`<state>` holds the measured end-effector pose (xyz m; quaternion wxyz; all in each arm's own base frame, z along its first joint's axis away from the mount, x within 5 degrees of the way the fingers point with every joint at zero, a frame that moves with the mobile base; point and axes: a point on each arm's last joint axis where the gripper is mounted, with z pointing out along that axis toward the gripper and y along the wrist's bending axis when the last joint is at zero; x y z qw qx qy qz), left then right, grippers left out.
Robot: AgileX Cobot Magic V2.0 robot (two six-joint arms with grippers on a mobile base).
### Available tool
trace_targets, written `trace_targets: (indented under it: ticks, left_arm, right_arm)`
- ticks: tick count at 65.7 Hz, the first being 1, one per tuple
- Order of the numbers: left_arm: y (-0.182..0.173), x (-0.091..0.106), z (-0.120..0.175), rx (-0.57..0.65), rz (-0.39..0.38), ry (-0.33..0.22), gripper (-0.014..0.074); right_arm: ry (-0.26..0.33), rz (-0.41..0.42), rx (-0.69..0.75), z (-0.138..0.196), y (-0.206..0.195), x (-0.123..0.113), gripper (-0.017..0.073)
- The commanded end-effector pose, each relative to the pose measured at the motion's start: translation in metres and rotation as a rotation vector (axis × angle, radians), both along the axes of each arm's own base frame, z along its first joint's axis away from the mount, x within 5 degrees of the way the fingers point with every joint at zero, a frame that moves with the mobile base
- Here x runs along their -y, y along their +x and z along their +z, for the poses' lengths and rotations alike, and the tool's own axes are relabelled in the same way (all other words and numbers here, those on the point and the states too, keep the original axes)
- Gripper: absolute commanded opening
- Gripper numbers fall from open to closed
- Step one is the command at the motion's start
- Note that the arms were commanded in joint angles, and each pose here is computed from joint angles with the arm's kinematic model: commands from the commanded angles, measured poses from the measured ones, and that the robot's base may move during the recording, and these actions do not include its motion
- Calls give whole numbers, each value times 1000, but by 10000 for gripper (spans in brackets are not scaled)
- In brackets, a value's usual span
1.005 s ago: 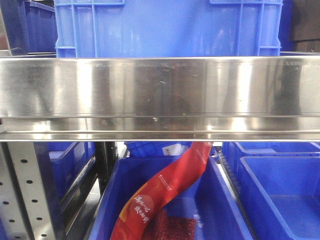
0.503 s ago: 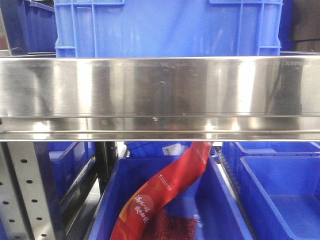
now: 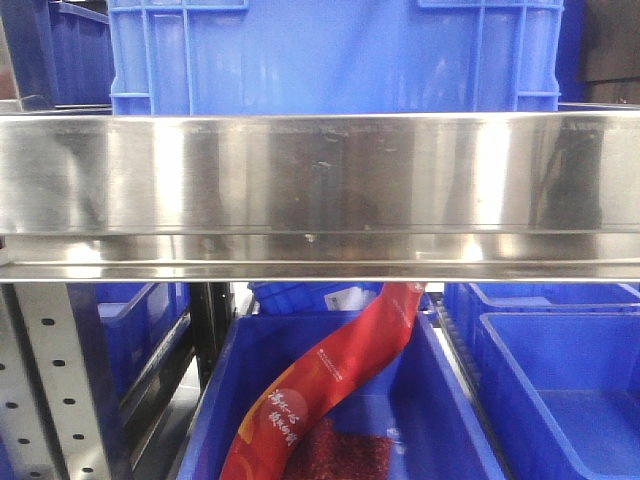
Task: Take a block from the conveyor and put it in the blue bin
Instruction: 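Open both grippers to drop the blocks into the blue bins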
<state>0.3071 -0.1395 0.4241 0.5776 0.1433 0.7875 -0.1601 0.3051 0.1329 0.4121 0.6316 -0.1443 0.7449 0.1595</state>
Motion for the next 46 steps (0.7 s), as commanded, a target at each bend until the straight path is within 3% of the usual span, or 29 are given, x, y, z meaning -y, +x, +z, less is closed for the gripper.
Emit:
trace_targets:
  ticks: [1,10,20,31,46]
  left_arm:
    - [-17,-15,13,42,25,-38,-111]
    - [-50,-34,10,97,46,-61,-111]
    - [-85,-49,-13,173,59,-79,-111]
    - [-126,-68,-57,150,72,-68,-111]
    - [-170,-102,-102,140,178,-55,-111]
  right_arm:
    - [23,-34,51,14,-16,17,-162]
    - [24,-93,58,4,-40,43,-162]
    - [32,-163,88,-21,-73,67,-162]
    - [34,-211,101,-49,-121,89,-162]
    - [39,-246,124,-84,-168,106,-162]
